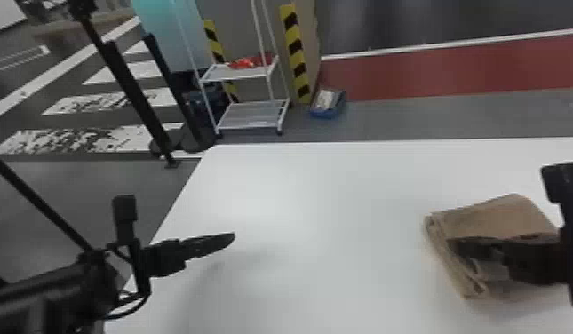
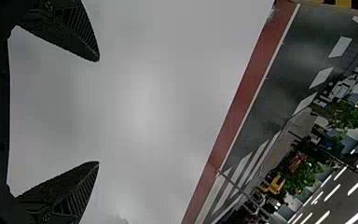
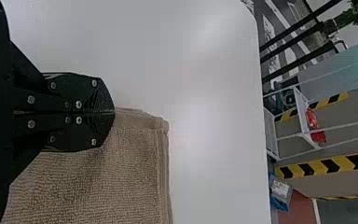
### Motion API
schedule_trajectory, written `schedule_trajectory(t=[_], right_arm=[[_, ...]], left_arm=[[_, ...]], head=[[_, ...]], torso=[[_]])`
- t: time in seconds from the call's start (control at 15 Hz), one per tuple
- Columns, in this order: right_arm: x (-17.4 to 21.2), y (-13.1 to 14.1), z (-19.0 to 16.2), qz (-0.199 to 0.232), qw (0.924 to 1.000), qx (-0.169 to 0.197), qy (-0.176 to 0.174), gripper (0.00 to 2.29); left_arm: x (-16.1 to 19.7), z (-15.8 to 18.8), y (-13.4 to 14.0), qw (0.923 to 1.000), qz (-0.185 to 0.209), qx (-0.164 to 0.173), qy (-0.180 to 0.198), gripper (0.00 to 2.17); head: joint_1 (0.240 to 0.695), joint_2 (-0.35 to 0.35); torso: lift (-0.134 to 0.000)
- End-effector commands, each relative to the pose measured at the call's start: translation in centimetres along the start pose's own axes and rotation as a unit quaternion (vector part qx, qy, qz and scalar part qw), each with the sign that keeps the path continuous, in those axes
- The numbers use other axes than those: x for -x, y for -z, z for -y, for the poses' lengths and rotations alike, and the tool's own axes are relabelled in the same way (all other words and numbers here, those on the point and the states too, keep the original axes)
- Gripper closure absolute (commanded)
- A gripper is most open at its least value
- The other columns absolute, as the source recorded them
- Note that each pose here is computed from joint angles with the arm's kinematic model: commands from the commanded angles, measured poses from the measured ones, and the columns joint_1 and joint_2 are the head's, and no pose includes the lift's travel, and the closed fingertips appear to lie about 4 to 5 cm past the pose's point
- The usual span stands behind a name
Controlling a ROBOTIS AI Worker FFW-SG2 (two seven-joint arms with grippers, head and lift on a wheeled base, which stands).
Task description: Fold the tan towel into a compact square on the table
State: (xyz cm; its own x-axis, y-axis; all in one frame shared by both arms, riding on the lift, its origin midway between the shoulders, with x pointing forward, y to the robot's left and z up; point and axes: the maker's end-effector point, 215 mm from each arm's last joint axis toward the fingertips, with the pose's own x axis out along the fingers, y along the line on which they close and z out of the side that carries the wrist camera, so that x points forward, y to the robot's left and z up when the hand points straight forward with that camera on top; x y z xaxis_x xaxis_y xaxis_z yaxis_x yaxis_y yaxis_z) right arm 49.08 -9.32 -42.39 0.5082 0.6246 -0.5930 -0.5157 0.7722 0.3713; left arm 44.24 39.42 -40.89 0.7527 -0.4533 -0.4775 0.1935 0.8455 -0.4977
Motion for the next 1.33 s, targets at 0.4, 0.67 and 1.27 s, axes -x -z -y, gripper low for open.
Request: schedule_trajectory(t=[0.4, 0.67, 1.27], right_arm=[[14.0, 5.1, 3.3, 0.036, 0.9926, -0.116, 0.003, 1.95], [16.9, 7.1, 7.3, 0.027, 0.9894, -0.134, 0.048, 1.95], [10.9, 2.7, 12.6, -0.012, 0.9884, -0.109, 0.105, 1.95]], left_arm=[[0.1, -0.7, -0.9, 1.0, 0.003, -0.004, -0.003, 0.1], [-0.9, -0.2, -1.1, 1.0, -0.001, -0.006, 0.004, 0.1], [-0.1, -1.0, -0.8, 1.0, 0.002, 0.0, -0.004, 0.1]], head=[[0.695, 0.311], [0.695, 0.233], [0.695, 0.167]], torso=[[-0.125], [-0.125], [-0.125]])
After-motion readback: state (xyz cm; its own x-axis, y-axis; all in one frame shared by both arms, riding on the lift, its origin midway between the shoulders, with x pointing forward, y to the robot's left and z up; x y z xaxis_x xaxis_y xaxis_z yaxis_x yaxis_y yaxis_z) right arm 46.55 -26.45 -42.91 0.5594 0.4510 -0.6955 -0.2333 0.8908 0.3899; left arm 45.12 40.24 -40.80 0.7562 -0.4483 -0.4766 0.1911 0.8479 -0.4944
